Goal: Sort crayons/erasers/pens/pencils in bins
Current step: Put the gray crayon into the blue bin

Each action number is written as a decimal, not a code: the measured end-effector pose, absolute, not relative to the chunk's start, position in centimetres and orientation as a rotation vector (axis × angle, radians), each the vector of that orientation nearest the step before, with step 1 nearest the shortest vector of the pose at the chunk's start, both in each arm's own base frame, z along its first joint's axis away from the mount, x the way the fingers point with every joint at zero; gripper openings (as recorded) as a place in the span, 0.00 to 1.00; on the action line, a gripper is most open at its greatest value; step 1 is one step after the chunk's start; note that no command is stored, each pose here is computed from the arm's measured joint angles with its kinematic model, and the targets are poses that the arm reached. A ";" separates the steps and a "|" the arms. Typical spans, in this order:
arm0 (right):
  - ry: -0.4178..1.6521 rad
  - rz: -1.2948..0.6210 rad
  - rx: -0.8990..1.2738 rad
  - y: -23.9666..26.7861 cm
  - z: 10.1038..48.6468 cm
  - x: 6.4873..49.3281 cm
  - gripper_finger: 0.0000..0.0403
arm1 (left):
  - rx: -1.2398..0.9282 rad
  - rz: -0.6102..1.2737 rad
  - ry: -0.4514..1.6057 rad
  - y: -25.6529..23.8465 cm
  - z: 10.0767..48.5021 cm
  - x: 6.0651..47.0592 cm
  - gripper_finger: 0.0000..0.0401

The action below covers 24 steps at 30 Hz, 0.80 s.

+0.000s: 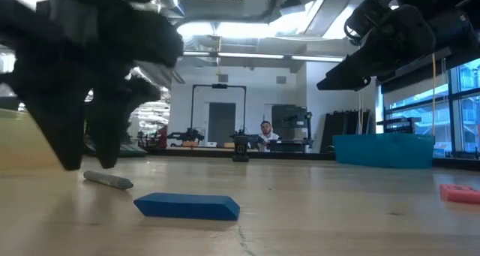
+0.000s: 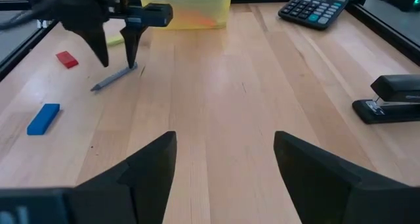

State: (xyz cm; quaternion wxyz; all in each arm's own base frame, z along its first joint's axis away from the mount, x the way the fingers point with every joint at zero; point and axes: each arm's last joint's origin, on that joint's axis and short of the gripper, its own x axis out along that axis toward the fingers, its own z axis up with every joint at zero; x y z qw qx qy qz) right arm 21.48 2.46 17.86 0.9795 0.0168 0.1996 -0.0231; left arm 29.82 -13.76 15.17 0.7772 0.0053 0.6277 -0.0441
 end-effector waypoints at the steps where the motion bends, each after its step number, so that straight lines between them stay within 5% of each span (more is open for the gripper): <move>1: 0.402 -0.046 0.034 2.5 17.9 21.5 0.64 | 0.013 -0.092 1.368 -13.7 15.0 29.6 0.45; 24: 0.389 -0.047 0.040 2.5 18.0 21.5 0.64 | 0.010 0.061 1.289 -11.7 13.1 29.5 0.10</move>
